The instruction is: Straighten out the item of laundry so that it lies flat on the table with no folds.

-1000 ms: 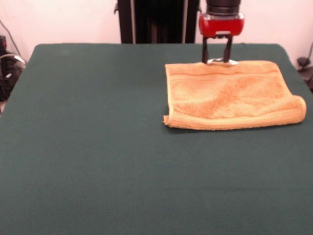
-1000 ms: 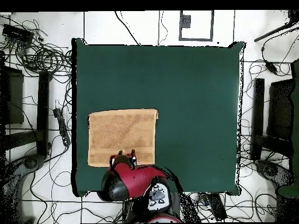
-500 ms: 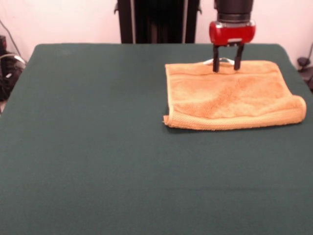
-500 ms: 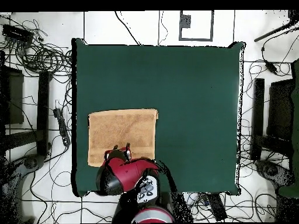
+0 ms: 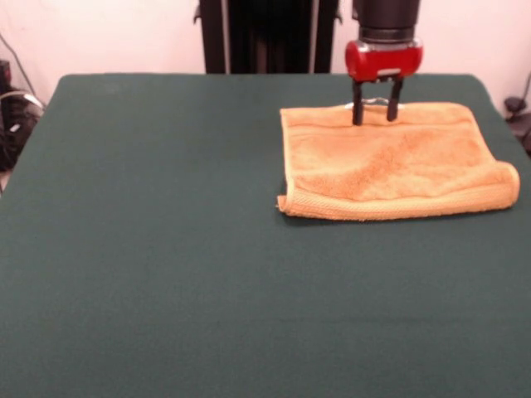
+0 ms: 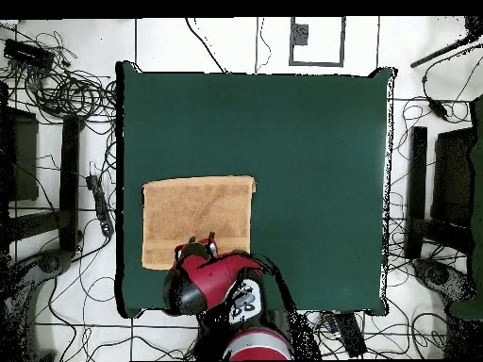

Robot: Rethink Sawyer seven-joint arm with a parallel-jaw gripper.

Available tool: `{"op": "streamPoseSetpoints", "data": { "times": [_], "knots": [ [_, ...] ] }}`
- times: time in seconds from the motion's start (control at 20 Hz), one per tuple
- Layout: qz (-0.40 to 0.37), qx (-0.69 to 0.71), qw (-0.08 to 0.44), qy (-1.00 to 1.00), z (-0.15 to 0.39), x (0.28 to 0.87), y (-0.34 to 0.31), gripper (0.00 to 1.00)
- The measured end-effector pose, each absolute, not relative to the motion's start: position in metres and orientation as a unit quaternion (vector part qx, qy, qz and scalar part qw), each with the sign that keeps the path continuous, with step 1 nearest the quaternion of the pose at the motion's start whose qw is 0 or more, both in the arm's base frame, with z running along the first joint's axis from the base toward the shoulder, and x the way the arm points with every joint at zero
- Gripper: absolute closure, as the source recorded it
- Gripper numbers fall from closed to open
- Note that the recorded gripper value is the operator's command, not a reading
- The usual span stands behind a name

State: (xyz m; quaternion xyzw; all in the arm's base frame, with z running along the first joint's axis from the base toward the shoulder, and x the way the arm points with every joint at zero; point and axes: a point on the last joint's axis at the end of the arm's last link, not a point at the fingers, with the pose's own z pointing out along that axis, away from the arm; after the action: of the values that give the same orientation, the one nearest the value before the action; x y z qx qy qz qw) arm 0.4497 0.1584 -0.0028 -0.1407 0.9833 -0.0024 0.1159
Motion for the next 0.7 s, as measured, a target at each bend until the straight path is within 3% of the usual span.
{"op": "streamPoseSetpoints", "data": {
  "times": [0.7],
  "knots": [
    [-0.003, -0.126, 0.119, 0.985, 0.002, 0.457, 0.141, 0.00]
  ]
}}
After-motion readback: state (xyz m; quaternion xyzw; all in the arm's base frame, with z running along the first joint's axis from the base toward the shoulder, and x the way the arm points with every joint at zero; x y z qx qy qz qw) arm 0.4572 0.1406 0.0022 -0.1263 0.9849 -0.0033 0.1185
